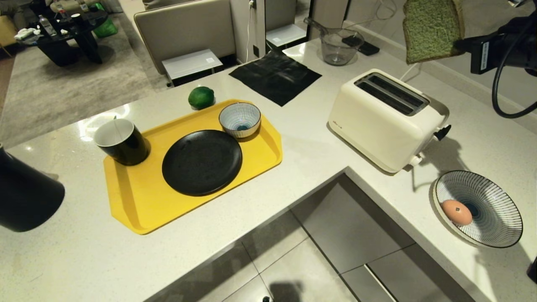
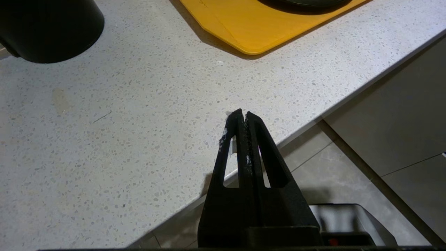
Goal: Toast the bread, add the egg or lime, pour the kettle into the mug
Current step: Put the bread slices in the toaster
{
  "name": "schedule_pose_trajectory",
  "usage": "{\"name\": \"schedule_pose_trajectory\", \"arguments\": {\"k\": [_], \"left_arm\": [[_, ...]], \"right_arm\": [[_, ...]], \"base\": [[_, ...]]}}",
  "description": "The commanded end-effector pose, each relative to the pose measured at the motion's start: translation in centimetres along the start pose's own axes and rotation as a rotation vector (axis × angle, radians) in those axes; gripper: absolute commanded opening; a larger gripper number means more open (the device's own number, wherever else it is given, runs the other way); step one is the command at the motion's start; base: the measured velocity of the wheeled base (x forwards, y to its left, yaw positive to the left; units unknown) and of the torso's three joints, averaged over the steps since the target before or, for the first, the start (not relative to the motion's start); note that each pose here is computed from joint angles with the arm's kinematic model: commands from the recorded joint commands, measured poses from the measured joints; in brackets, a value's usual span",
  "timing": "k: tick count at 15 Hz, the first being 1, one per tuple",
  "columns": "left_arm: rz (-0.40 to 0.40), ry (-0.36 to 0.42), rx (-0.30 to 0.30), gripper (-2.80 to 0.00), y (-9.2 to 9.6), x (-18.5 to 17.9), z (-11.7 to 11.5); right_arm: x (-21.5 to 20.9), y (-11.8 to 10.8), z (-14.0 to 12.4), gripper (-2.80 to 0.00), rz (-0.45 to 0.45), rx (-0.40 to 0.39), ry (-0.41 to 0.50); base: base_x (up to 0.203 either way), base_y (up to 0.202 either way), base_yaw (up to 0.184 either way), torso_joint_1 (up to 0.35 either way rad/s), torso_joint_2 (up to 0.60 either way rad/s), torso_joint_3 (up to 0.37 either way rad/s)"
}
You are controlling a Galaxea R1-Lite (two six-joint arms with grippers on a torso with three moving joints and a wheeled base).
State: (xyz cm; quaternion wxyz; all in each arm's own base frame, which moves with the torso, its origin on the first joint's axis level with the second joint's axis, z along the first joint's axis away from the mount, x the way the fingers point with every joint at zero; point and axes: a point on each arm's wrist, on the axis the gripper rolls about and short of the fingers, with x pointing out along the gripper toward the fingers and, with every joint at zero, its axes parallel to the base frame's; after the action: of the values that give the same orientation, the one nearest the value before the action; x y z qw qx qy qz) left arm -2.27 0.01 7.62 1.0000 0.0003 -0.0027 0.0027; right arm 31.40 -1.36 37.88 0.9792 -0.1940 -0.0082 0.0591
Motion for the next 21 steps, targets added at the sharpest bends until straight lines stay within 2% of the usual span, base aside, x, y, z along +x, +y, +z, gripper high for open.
{"name": "schedule_pose_trajectory", "arguments": {"k": [1,7,21], "left_arm": [[0.001,-0.001,-0.001,-2.80,0.0,0.0,0.0],[0.001,-0.001,-0.001,-2.80,0.0,0.0,0.0],[0.001,-0.001,0.001,-2.80,0.0,0.0,0.0]], "right_arm": [[-1.1,-0.3,0.5,-2.80,-0.009,-0.002,-0.011],[-3.5,-0.3,-0.6,-2.80,0.028,-0.003,0.027],[-4.0,1.5,-3.8,-2.80,0.106,-0.029,0.129]], "base": [[0.000,0.000,0.000,0.000,0.00,0.000],[0.000,0.000,0.000,0.000,0.00,0.000],[0.000,0.000,0.000,0.000,0.00,0.000]]}}
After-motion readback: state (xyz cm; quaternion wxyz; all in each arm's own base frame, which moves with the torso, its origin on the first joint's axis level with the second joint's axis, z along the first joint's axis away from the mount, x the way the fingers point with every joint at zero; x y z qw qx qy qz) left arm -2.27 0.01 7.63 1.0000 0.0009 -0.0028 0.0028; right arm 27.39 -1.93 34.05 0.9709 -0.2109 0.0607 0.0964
